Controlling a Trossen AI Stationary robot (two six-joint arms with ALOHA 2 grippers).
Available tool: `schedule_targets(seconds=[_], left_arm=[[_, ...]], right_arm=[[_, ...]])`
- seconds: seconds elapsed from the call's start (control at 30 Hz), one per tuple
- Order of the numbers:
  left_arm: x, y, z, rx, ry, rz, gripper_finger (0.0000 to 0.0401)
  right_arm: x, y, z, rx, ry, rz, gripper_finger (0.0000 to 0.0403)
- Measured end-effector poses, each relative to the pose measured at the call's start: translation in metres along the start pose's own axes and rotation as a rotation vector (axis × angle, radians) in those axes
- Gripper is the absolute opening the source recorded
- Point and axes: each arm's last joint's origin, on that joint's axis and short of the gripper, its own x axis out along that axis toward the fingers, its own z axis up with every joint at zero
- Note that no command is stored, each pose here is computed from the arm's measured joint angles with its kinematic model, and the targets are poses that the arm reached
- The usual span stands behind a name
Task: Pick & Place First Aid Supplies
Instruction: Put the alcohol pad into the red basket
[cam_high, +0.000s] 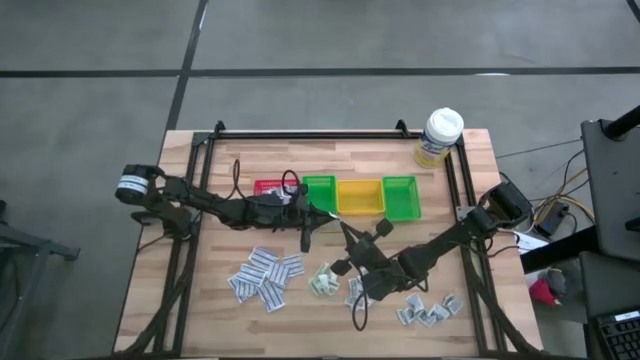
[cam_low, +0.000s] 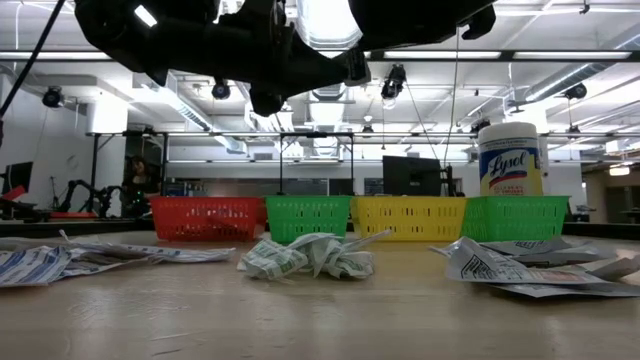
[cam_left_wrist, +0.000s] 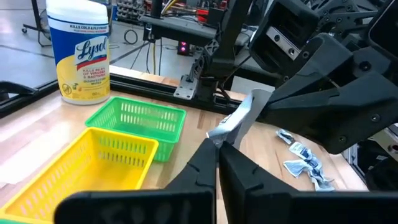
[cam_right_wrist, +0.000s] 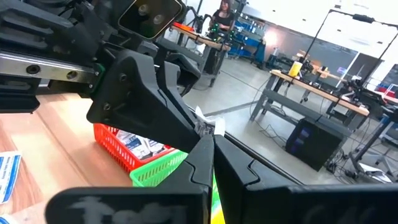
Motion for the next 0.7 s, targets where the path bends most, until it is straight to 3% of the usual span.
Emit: schedule_targets(seconds=[0.2,0.53,0.7], left_arm=[[0.0000,0.0000,0.0000,0.008,0.000,0.000,0.0025],[0.0000,-0.0002,-0.0003,0.010,0.004,-0.008,0.0002],[-0.0026,-0.0004,0.0016,0.010,0.020,-0.002,0.0001]], right_arm=[[0.0000,0.0000,0.0000,0.002,0.000,0.000,0.0008],[-0.0001,-0.0001,-0.0003,-0.004,0.000,0.000,0.0008],[-0.0020,0.0003,-0.0008,-0.087,0.000,0.004,0.0008]])
